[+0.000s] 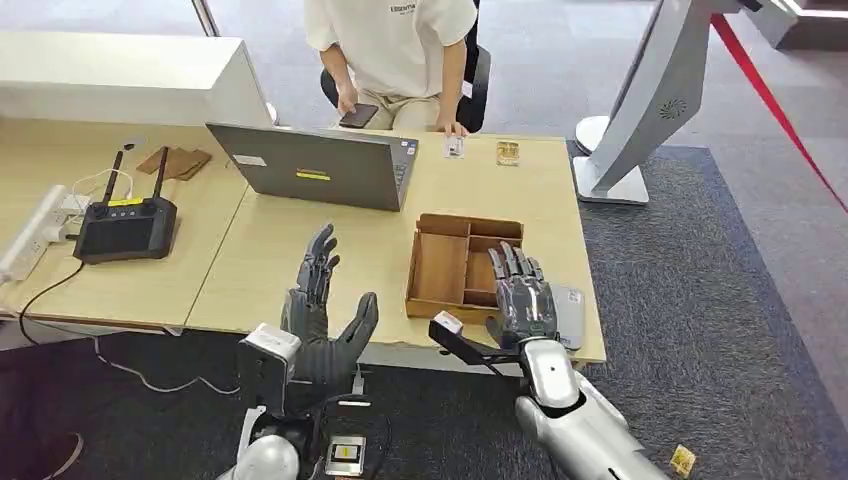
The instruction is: Pass the card to the sensor for recognition and then transmit it.
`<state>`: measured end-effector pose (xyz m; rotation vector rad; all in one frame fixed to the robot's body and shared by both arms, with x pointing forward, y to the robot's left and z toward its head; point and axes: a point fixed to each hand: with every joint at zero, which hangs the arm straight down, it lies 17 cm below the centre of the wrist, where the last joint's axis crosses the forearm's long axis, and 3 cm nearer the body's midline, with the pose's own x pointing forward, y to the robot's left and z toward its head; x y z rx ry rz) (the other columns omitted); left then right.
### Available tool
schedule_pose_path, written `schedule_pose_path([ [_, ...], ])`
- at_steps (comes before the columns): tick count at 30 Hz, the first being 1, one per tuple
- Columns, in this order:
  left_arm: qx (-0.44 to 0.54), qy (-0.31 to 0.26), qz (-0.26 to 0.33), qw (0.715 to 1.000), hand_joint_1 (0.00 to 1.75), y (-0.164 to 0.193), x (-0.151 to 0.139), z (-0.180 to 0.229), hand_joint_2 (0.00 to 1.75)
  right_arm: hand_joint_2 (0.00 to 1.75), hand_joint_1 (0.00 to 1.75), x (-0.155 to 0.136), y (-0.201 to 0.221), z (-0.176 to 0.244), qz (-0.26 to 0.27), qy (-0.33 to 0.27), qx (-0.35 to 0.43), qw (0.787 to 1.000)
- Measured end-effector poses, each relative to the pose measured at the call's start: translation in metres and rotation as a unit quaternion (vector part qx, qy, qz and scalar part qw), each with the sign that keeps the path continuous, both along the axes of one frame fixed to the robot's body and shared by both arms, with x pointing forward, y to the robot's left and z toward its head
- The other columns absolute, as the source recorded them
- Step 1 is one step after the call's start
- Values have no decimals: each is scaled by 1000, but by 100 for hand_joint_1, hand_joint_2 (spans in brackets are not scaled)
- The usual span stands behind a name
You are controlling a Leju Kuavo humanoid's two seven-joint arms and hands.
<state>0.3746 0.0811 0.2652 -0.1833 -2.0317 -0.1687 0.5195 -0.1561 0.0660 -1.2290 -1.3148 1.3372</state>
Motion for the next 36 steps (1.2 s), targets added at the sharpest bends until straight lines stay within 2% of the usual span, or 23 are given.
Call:
schedule_pose_path([
  [16, 12, 6, 5, 1000, 0, 0, 0, -5, 175, 175, 0, -13, 13, 9, 28, -18, 2, 999],
  [36, 11, 6, 5, 1000, 0, 1, 0, -5, 175, 175, 0, -26, 26, 0, 50, -9, 2, 999],
])
